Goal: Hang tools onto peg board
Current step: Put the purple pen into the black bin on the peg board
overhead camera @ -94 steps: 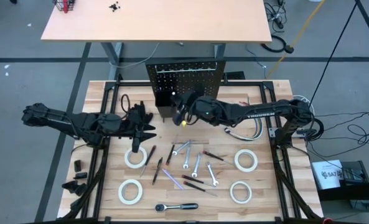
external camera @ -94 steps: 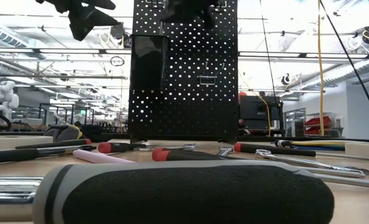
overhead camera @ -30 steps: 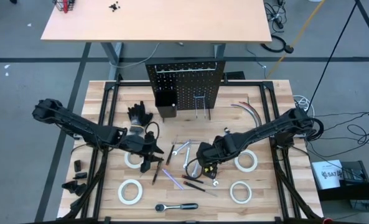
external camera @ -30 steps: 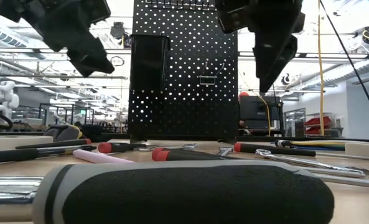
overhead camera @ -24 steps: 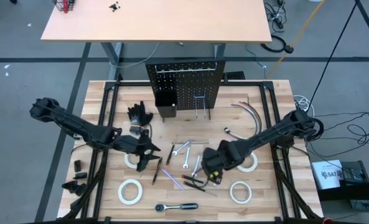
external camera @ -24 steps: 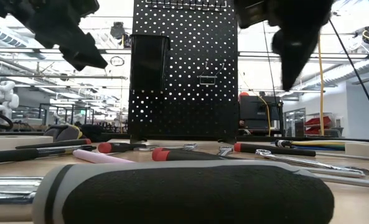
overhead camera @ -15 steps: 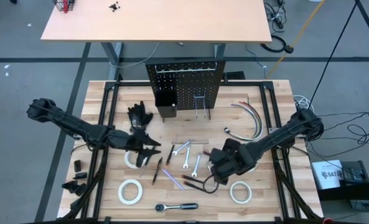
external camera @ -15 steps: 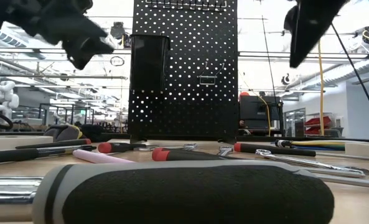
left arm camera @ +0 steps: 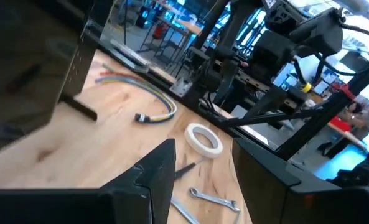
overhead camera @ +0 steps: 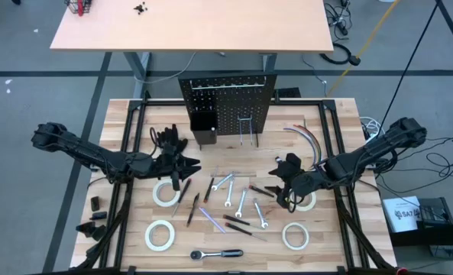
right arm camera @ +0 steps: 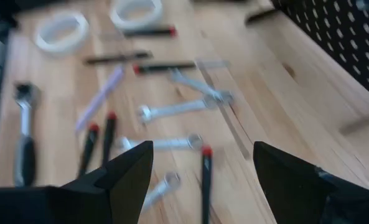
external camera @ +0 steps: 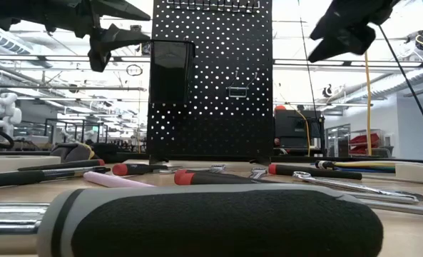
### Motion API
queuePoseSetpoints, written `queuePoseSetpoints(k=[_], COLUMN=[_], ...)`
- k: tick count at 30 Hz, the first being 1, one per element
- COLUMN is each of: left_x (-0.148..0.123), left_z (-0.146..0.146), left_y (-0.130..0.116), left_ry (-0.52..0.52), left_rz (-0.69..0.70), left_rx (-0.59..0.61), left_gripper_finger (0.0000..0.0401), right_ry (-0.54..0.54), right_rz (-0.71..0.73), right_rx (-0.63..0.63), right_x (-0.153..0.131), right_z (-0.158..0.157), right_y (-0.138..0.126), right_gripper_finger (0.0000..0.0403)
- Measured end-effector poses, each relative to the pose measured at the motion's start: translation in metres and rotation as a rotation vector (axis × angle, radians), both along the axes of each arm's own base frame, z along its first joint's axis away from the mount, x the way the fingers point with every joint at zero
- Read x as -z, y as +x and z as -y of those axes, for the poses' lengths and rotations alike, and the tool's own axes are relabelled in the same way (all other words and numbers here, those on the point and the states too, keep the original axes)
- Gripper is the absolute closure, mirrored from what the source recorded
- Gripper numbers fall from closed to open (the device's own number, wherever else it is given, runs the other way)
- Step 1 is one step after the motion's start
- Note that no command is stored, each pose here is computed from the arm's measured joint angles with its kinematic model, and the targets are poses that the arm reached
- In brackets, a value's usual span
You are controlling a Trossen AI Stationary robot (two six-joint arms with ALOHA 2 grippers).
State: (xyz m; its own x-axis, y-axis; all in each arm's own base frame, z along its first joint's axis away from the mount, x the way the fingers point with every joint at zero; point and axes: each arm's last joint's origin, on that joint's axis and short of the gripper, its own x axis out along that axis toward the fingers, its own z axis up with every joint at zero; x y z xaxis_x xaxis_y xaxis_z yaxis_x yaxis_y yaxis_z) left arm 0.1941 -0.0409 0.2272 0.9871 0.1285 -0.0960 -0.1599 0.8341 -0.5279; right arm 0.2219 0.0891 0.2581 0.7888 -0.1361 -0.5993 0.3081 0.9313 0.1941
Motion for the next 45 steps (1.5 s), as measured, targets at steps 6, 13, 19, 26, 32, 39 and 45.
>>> queuePoseSetpoints(k=[6,13,19,26,32,39,45], left_x=[0.005,0.021,0.029,0.042,0.034,0.012,0.009], left_z=[0.007,0.010,0.014,0.022,0.022,0.013,0.008], left_y=[-0.002,-0.007,-0.010,-0.020,-0.022,-0.037,-0.044], left_ry=[-0.036,0.014,-0.003,0.021,0.109,0.185,0.210], left_rz=[-0.042,-0.209,-0.297,-0.461,-0.394,-0.272,-0.267], left_rx=[0.029,0.047,0.132,0.267,0.306,0.233,0.182], left_gripper_finger=[0.0239,0.0239,0.0239,0.0239,0.0239,0.0239,0.0239], right_ry=[-0.023,0.009,0.049,0.112,0.064,0.164,0.279], right_rz=[0.102,0.146,0.048,-0.052,-0.150,-0.259,-0.246], right_rx=[-0.046,-0.035,0.043,0.037,0.058,0.105,0.243], right_x=[0.004,0.010,0.042,0.063,0.047,0.033,0.035], right_z=[-0.002,-0.008,-0.010,-0.015,-0.014,-0.014,-0.014], right_y=[0.007,0.021,0.038,0.057,0.069,0.067,0.065], right_gripper_finger=[0.0133,0.0133,0.0133,0.0133,0.0133,0.0133,0.0133])
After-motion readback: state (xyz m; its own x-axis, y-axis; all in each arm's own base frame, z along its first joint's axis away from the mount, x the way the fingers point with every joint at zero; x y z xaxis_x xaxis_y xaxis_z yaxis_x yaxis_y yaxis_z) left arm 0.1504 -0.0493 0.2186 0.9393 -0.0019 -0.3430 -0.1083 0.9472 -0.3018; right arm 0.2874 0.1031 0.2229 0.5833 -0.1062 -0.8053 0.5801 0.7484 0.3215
